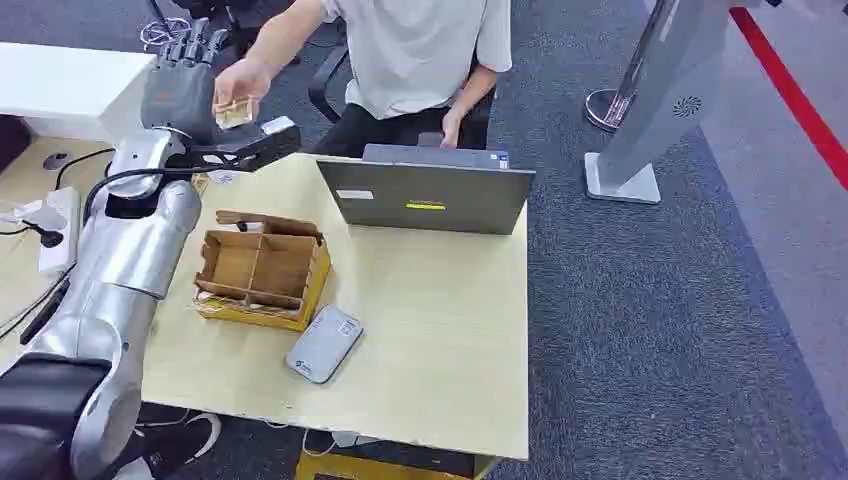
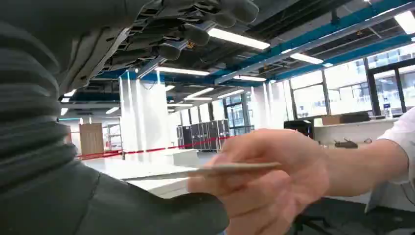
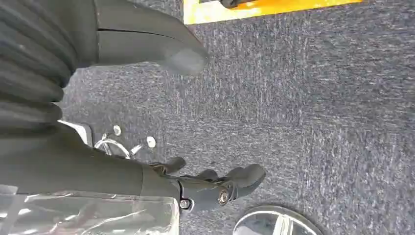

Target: Pass the card to the sensor for recognition and then transmit it.

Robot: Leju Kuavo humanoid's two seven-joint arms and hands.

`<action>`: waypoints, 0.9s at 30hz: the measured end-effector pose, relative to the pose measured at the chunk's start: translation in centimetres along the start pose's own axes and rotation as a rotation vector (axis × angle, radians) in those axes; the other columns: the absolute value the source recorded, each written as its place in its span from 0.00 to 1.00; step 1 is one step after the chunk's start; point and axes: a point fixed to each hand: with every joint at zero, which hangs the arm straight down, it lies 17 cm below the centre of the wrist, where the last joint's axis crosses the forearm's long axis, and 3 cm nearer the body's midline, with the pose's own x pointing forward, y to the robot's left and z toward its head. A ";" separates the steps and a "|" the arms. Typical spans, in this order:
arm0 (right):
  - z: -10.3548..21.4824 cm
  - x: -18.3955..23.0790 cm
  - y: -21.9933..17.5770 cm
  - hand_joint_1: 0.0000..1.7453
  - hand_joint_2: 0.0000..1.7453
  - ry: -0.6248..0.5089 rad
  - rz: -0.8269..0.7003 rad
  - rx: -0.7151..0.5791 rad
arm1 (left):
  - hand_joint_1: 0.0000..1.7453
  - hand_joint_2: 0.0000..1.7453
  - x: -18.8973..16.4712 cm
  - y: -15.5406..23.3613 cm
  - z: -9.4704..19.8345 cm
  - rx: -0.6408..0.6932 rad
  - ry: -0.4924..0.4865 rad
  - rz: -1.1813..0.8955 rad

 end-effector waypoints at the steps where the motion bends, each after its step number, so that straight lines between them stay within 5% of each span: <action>1: 0.0 -0.1 0.0 0.00 1.00 0.001 0.000 0.000 | 1.00 1.00 -0.1 -0.2 0.0 -0.005 0.001 -0.001; 27: 0.0 -0.8 -0.1 0.00 1.00 0.008 0.025 -0.005 | 1.00 1.00 0.8 -3.8 1.1 -0.045 -0.056 0.046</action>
